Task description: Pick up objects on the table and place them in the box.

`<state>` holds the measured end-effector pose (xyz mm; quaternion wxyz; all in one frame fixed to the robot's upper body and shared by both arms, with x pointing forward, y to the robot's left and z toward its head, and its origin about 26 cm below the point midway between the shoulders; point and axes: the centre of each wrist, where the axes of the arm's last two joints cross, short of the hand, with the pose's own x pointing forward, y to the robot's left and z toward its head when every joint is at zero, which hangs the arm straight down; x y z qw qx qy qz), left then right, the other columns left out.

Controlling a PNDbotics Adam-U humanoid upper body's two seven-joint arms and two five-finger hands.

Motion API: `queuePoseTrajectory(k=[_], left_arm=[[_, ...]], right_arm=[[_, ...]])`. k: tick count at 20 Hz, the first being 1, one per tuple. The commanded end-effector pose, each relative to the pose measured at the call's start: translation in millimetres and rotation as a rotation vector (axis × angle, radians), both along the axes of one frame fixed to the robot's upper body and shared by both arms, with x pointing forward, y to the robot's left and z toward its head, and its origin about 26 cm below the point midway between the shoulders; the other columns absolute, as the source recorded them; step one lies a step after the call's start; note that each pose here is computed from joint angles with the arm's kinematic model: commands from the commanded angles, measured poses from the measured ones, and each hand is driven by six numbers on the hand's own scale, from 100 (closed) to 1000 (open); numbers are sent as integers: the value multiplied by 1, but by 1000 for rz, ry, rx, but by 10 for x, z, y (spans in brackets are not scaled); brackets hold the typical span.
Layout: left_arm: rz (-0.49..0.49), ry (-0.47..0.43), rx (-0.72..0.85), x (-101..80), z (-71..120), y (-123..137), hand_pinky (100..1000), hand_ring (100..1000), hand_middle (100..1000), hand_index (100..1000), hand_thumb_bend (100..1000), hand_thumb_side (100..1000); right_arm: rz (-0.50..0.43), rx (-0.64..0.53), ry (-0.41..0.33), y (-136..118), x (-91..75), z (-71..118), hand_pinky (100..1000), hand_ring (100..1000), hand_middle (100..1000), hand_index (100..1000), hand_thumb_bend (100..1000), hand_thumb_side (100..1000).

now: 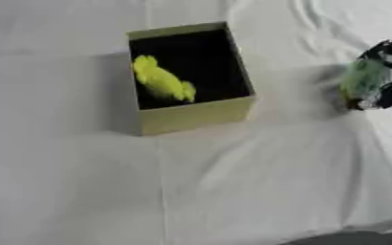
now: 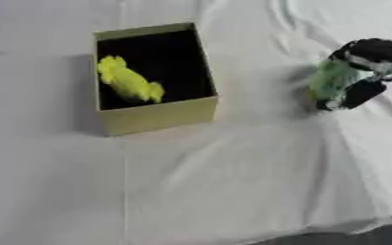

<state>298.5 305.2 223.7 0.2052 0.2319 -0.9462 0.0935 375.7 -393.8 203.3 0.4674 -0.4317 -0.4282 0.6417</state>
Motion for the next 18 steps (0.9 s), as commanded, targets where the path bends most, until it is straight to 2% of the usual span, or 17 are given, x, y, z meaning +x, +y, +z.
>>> queuePoseTrajectory(k=[1, 2, 3, 5, 11, 18], left_arm=[[-4, -23, 19, -21, 78, -1, 545, 498, 612, 722, 157, 736], [-3, -22, 19, -22, 78, 0, 545, 497, 612, 722, 157, 735], [-3, -21, 20, -22, 77, 1, 545, 497, 612, 721, 157, 735], [-2, -21, 21, -22, 79, 4, 545, 497, 611, 721, 158, 734], [0, -17, 21, -25, 71, 7, 545, 497, 611, 721, 161, 734], [0, -16, 20, -26, 65, 8, 547, 498, 611, 722, 162, 732]], right_arm=[[12, 22, -60, -25, -37, 164, 688, 686, 497, 672, 267, 191], [19, 38, -66, -11, -46, 180, 684, 680, 493, 668, 239, 170], [26, 53, -70, 6, -57, 201, 671, 665, 482, 654, 170, 100], [44, 77, -71, 43, -89, 258, 664, 658, 481, 649, 140, 100], [91, 129, -85, 152, -205, 521, 680, 680, 521, 697, 123, 100], [165, 148, -140, 337, -318, 815, 682, 680, 521, 700, 100, 100]])
